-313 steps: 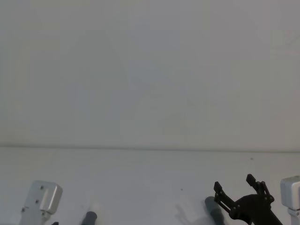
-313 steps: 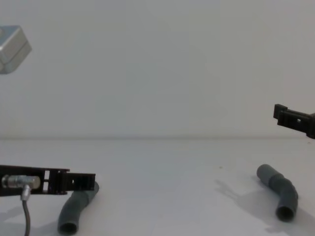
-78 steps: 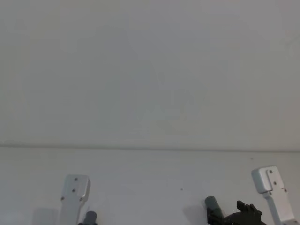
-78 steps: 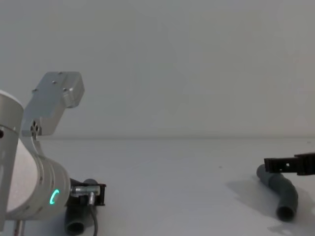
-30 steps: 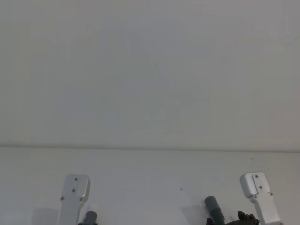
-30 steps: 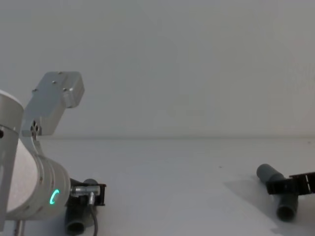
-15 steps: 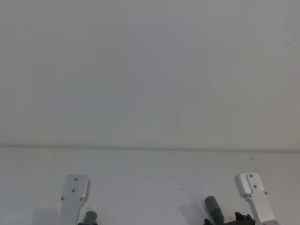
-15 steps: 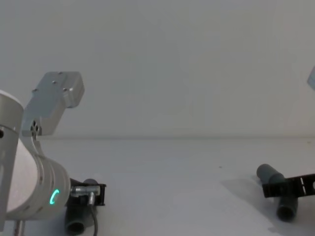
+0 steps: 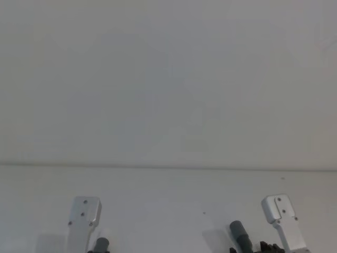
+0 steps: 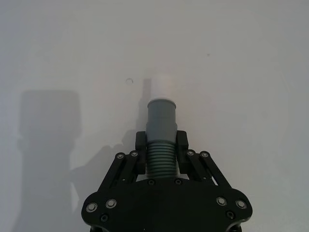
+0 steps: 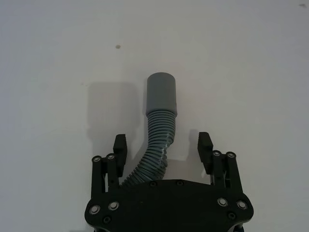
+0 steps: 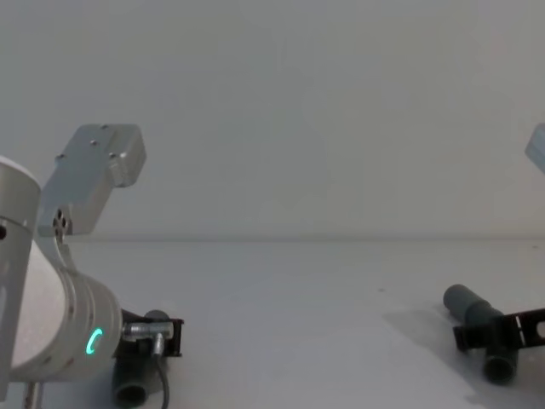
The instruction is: Use both hands to pick up one end of the pipe from the table, align the ends, and insert them.
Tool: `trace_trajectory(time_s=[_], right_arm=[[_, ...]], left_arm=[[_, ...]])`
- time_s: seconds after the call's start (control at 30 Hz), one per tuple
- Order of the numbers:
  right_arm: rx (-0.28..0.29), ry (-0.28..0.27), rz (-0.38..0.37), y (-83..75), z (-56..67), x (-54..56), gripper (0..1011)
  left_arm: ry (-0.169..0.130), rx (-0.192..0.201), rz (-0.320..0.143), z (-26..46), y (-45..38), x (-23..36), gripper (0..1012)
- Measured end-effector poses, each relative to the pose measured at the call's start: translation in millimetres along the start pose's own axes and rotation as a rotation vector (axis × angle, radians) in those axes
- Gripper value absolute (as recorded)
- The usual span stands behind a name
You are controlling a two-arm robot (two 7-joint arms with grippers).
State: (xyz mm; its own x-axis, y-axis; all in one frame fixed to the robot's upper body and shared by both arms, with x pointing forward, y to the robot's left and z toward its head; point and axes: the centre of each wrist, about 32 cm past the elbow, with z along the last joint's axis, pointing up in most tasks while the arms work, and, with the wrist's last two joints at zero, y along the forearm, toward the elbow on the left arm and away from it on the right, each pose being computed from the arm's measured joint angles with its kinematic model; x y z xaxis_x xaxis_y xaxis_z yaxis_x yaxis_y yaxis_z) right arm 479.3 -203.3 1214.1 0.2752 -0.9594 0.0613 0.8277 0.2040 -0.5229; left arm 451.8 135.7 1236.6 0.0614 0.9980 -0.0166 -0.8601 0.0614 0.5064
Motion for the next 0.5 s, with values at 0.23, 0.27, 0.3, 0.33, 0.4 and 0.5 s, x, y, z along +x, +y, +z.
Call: trace_trajectory(time_s=[0.23, 0.27, 0.3, 0.33, 0.4, 0.5], right_arm=[[-0.003, 0.002, 0.002, 1.0, -0.4, 0.0, 726], [-0.004, 0.002, 0.002, 1.0, -0.4, 0.1, 697], [-0.004, 0.002, 0.002, 1.1, -0.4, 0.1, 669], [-0.005, 0.002, 0.002, 1.2, -0.5, 0.1, 624], [-0.006, 0.002, 0.002, 1.4, -0.6, 0.2, 542], [-0.008, 0.002, 0.002, 1.6, -0.7, 0.3, 480]], left_arm=[[0.000, 0.000, 0.000, 0.0, 0.0, 0.0, 327], [0.000, 0.000, 0.000, -0.1, 0.0, 0.0, 327], [0.000, 0.000, 0.000, 0.0, 0.0, 0.0, 327], [0.000, 0.000, 0.000, 0.0, 0.0, 0.0, 327], [0.000, 0.000, 0.000, 0.0, 0.0, 0.0, 327], [0.000, 0.000, 0.000, 0.0, 0.0, 0.0, 327]])
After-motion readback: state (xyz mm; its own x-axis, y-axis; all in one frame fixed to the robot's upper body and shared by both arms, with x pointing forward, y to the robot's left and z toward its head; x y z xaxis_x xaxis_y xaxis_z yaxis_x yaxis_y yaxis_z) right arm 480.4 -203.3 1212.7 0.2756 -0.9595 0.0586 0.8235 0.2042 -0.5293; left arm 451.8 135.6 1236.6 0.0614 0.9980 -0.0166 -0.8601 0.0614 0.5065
